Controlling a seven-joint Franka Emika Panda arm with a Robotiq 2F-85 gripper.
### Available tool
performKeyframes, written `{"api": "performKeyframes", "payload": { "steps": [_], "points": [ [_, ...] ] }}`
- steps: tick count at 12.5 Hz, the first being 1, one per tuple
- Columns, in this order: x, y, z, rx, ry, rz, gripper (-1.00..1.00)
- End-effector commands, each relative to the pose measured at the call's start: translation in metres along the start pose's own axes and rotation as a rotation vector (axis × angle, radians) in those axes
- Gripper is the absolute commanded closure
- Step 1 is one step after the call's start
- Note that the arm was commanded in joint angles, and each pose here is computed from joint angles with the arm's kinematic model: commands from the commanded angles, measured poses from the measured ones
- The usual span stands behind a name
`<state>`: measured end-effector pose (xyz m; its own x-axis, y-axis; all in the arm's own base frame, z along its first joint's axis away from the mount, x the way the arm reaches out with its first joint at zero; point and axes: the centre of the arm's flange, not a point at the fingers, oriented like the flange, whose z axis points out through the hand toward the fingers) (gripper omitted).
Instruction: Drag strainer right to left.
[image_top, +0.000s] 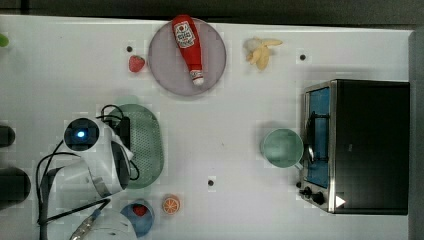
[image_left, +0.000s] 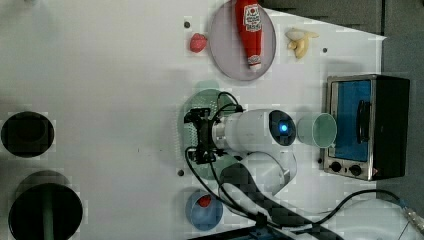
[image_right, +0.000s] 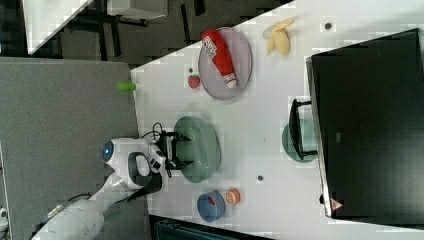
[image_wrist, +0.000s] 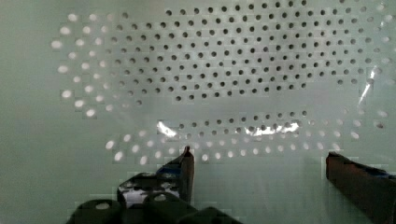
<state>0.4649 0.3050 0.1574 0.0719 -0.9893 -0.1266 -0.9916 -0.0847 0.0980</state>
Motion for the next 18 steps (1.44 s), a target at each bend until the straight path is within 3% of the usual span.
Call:
{"api": "performKeyframes", "payload": {
  "steps": [1, 11, 18],
  "points": [
    [-0.029, 0.003, 0.007, -0.012, -0.023, 0.062, -1.0],
    [-0.097, -0.004, 0.017, 0.002, -0.089, 0.093, -1.0],
    [-0.116, -0.009, 0.006, 0.017, -0.093, 0.03, -1.0]
  ]
}}
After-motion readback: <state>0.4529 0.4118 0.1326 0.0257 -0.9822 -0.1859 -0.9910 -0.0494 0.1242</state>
